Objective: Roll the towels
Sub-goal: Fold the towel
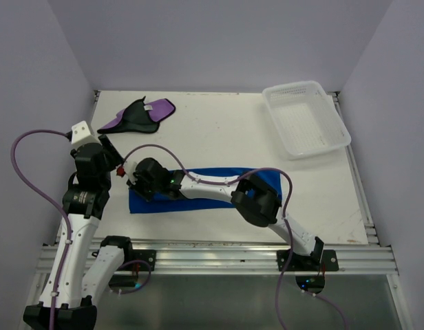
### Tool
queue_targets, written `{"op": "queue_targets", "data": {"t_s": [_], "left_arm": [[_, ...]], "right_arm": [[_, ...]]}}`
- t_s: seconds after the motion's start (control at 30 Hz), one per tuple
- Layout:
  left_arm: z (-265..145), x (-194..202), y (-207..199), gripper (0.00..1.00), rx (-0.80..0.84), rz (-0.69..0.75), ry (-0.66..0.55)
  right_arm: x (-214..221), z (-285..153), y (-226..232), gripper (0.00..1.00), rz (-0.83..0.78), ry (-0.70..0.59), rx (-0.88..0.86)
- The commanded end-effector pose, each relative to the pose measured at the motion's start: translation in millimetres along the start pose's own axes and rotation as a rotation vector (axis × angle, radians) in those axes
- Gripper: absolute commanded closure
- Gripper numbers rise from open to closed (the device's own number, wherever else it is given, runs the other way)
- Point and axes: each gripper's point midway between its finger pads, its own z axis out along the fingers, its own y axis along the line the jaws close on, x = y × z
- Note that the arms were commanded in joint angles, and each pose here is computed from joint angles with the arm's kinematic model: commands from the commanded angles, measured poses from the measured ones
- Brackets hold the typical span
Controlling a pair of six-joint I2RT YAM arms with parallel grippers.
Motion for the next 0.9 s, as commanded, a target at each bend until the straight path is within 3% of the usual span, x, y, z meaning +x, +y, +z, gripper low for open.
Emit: {"op": "queue_targets", "data": {"t_s": [0.0,0.87], "left_arm": [[-6.5,-21.5,-8.3,0.4,0.031,-0.017,-0.05],[-2.4,-16.9,-9.9,0.4,0.034,-0.016,-0.038]], "right_arm": [[-60.5,-30.8,21.6,1.0,0.039,-0.136,-0.051],[-48.3,-47.1,60.5,1.0,0.083,-0.113,-0.125]]}}
